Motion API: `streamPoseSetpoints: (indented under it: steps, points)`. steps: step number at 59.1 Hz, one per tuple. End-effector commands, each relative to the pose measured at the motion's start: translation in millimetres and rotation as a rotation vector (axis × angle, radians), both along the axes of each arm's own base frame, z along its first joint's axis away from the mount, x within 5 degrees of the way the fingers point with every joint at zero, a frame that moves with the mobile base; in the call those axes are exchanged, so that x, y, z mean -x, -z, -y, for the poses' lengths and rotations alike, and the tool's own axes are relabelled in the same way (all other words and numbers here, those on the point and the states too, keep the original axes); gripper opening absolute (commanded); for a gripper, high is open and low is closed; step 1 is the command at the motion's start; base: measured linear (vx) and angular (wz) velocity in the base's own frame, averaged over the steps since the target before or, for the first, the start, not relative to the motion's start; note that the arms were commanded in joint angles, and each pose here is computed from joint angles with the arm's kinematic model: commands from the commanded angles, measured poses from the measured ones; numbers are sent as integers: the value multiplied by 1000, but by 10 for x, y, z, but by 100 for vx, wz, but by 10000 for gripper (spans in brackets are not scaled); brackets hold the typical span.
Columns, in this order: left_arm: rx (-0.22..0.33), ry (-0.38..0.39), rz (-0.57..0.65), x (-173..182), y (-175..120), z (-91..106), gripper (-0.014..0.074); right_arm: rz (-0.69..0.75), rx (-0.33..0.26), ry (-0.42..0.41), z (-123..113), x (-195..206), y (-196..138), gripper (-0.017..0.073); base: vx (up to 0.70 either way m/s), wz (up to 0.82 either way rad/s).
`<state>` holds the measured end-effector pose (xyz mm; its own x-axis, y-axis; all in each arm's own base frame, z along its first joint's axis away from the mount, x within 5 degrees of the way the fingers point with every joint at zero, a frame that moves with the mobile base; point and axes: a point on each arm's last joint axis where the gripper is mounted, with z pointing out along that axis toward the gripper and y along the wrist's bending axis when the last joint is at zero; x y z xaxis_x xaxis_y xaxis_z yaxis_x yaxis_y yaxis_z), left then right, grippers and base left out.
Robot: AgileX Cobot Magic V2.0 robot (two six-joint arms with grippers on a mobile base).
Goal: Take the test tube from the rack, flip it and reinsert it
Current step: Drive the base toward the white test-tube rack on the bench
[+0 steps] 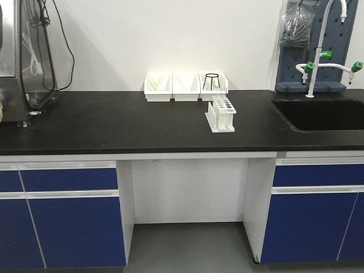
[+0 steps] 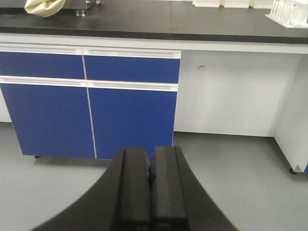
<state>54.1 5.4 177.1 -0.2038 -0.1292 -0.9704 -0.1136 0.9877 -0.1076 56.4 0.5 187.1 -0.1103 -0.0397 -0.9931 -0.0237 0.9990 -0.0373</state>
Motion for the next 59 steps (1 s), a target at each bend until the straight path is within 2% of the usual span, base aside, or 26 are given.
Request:
streamPoseSetpoints:
  steps: [1,59]
  points:
    - [-3,11,98,-7,-84,8,-6,71,6,-6,-5,-9,-66,-9,16,-7]
    - [-3,11,98,-7,-84,8,-6,72,6,-6,-5,-9,-67,-9,24,-6]
